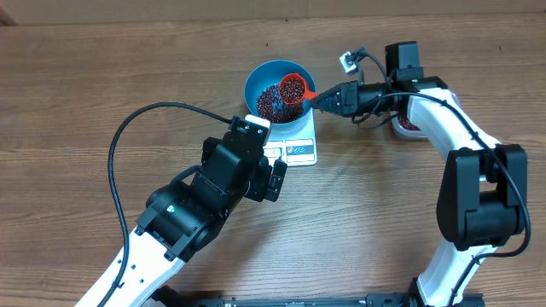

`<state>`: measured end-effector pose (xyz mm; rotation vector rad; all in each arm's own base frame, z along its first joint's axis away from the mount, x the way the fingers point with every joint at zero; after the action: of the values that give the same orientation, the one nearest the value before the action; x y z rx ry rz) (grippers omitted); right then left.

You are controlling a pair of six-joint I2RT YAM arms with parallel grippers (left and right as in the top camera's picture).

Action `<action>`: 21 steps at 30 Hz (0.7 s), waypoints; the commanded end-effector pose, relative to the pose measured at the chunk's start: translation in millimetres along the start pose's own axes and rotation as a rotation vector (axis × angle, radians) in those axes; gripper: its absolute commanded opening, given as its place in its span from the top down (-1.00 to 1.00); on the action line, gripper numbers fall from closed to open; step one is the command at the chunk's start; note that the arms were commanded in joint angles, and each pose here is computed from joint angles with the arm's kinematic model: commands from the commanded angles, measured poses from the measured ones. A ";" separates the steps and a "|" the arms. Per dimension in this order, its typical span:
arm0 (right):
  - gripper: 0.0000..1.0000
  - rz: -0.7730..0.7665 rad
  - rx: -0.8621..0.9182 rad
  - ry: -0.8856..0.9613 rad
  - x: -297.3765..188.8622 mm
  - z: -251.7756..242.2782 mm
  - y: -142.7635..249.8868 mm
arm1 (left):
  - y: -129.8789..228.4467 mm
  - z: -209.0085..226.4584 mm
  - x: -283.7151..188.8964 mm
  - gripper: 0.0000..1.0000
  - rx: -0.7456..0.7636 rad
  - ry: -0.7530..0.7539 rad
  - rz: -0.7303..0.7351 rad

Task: Scoop item into bowl and weigh 150g on scale
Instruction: 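Tilt the red scoop to pour the beans into the teal bowl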

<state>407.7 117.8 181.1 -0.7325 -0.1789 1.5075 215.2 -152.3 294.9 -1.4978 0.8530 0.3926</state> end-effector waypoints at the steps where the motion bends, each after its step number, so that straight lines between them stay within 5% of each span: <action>1: 0.93 0.005 -0.052 0.141 8.9 -9.5 -3.4 | -1.3 2.1 1.6 -0.99 -0.018 -0.016 -0.005; 21: 0.93 0.042 -0.524 0.231 10.6 -15.4 -8.3 | -1.3 2.1 1.6 -0.99 -0.018 -0.016 -0.005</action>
<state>422.1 122.8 172.4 -1.2484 -0.3437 1.4178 215.2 -152.3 294.9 -1.4978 0.8530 0.3926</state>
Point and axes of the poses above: each gripper's point midway between its finger pads, its own x axis out along the fingers, its own z axis along the line the jaws close on, y = z × x, the point moved 9 cm from there along -x, back along the fingers, and after that the axes turned 8 degrees about -x, right-handed, at the moved point
